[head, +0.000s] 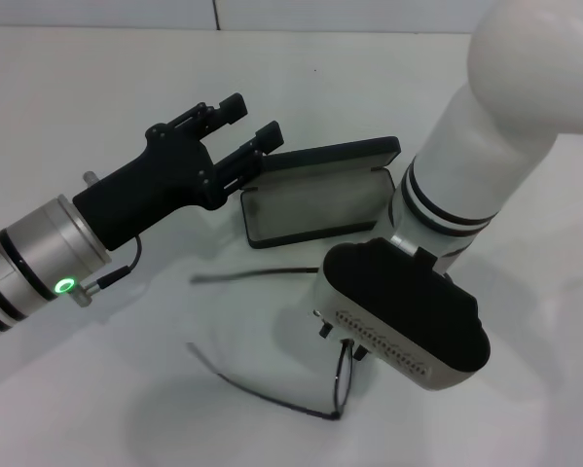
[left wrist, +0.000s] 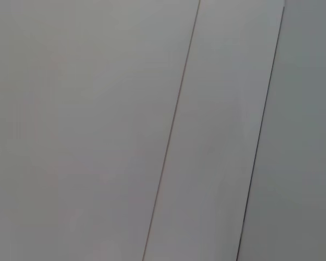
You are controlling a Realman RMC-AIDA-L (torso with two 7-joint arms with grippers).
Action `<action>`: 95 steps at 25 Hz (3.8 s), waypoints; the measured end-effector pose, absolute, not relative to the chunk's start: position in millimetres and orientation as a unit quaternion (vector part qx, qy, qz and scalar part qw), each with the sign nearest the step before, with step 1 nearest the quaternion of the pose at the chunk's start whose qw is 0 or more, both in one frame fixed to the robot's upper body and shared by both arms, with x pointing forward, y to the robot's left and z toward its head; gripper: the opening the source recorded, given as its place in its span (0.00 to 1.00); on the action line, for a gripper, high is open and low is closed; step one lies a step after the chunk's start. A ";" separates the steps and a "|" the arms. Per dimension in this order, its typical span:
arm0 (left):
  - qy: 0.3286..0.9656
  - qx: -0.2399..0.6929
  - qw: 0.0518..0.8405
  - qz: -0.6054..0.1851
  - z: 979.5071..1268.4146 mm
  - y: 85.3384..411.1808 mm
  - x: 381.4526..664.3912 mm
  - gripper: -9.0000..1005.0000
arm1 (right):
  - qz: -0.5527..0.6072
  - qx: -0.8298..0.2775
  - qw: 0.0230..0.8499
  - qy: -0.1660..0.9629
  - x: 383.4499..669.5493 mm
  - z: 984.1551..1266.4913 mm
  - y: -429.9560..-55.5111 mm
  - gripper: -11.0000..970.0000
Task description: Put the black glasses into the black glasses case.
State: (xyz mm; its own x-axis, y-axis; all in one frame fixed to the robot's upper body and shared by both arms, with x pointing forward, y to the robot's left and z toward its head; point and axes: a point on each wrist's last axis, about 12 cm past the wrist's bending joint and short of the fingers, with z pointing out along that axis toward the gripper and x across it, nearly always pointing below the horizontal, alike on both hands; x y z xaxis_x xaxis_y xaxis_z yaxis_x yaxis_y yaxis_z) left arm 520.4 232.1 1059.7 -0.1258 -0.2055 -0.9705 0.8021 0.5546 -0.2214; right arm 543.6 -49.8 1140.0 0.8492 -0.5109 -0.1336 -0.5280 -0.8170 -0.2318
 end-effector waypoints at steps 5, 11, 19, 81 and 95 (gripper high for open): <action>0.629 0.237 0.617 -0.408 1059.8 232.0 520.5 0.62 | 0.027 -0.954 0.125 0.272 543.7 1137.9 -50.4 0.38; 0.629 0.238 0.617 -0.409 1059.8 231.7 520.5 0.62 | 0.019 -0.952 0.123 0.278 544.8 1137.2 -50.4 0.36; 0.627 0.242 0.618 -0.408 1061.7 231.1 522.8 0.62 | 0.019 -0.949 0.124 0.291 546.3 1138.1 -51.2 0.34; 0.657 0.331 0.354 -0.577 1156.9 178.8 595.5 0.62 | 0.165 -0.686 0.617 0.349 504.8 1141.0 -234.6 0.09; 0.731 0.324 0.385 -0.460 1123.8 159.0 611.7 0.62 | 0.296 -0.660 0.626 0.291 499.0 1155.4 -231.2 0.09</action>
State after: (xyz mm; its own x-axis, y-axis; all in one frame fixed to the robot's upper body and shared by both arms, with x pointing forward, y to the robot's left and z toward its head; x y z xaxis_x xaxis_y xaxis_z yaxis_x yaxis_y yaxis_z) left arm 611.7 159.0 1123.8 -0.4932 0.1203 -0.8615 0.8288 0.3660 -0.4234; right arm 499.0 -231.2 1155.4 0.6558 -0.0137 -0.7548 -0.7544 -0.0467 -0.6547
